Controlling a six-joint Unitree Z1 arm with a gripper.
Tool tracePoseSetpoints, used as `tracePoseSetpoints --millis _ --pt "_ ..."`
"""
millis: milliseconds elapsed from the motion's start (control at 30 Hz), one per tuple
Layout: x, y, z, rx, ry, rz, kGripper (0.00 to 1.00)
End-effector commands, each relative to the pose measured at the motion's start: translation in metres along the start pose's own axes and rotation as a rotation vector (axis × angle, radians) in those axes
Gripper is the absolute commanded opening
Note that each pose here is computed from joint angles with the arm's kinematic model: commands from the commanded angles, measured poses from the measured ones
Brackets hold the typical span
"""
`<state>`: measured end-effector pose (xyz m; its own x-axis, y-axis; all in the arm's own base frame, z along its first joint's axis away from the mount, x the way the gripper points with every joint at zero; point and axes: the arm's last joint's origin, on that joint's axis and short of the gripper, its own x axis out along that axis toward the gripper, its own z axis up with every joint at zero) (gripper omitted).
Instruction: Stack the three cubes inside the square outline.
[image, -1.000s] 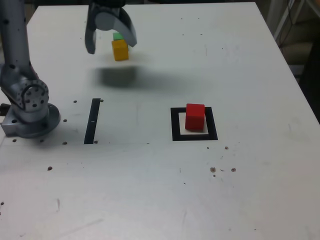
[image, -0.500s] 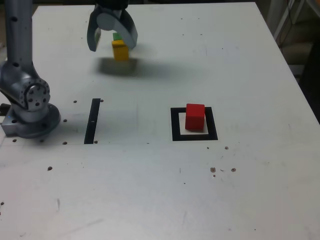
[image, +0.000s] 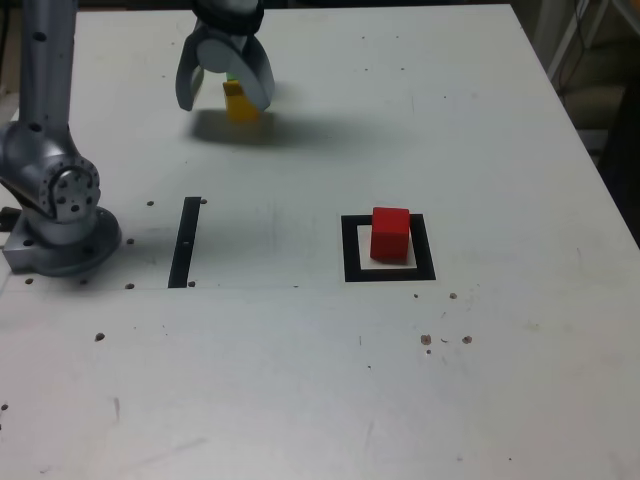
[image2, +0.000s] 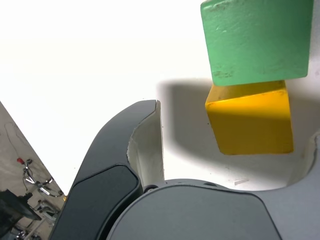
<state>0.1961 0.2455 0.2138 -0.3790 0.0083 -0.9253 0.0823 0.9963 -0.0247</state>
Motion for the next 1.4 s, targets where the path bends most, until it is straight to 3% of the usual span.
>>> tracePoseSetpoints --millis 0,567,733,1000,1367 --pt "0.005 0.004 0.004 0.003 0.006 -0.005 0.97" --pt "0.010 0.011 0.015 0.032 0.001 -0.020 0.86" --pt "0.013 0.011 0.017 0.036 0.005 -0.029 0.74" --pt "0.011 0.012 0.018 0.038 -0.013 -0.013 0.35" --pt "0.004 0.008 0.014 0.040 -0.043 -0.006 0.30"
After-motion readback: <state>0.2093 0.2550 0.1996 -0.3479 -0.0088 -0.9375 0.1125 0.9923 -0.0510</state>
